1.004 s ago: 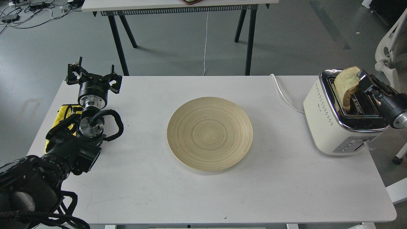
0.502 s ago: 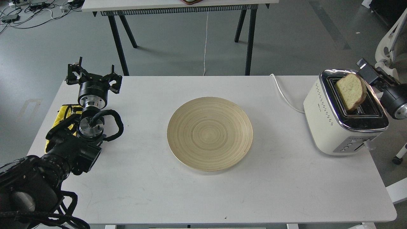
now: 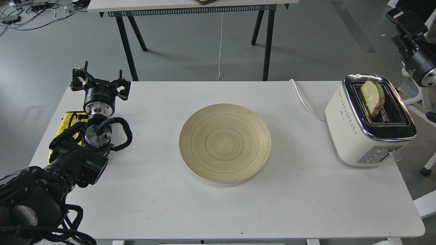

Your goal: Put bread in toaster with right arm

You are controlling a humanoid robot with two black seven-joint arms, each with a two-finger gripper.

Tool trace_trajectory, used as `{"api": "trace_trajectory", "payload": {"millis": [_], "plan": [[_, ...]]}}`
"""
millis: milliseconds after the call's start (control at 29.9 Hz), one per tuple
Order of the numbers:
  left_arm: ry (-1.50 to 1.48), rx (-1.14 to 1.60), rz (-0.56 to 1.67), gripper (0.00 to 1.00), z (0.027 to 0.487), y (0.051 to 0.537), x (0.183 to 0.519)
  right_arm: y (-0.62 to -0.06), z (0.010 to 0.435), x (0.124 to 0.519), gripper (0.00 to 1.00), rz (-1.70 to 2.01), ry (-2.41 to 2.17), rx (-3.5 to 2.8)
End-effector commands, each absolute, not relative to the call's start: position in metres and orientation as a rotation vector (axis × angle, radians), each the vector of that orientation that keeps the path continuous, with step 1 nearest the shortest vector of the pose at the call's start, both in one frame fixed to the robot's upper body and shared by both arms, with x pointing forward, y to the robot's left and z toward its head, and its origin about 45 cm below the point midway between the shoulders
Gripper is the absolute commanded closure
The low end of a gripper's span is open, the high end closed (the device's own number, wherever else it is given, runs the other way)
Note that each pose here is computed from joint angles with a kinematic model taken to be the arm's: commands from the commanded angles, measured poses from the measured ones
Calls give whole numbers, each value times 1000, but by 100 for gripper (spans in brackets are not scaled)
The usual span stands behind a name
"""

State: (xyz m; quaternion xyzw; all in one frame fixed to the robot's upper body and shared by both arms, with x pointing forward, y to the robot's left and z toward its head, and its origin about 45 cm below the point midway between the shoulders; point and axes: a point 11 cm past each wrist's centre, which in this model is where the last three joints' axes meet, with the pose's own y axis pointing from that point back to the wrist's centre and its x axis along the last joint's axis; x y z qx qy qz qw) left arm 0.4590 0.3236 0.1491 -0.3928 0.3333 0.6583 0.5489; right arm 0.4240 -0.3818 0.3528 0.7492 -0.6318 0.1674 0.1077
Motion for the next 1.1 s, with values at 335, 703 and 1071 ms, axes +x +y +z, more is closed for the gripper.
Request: {"api": "trace_trajectory", "payload": {"millis": [335,703,1071], "plan": [[788,-930,1559,0,149,324,459,-273,260,445,3,-558,-1929,2871],[789,-931,1558,0,150,323,459,-279,184,445,3,-986,-2058,2857],[789,-929,1560,0,149,324,459,-281,182,444,2,-975,-2070,2850]]}}
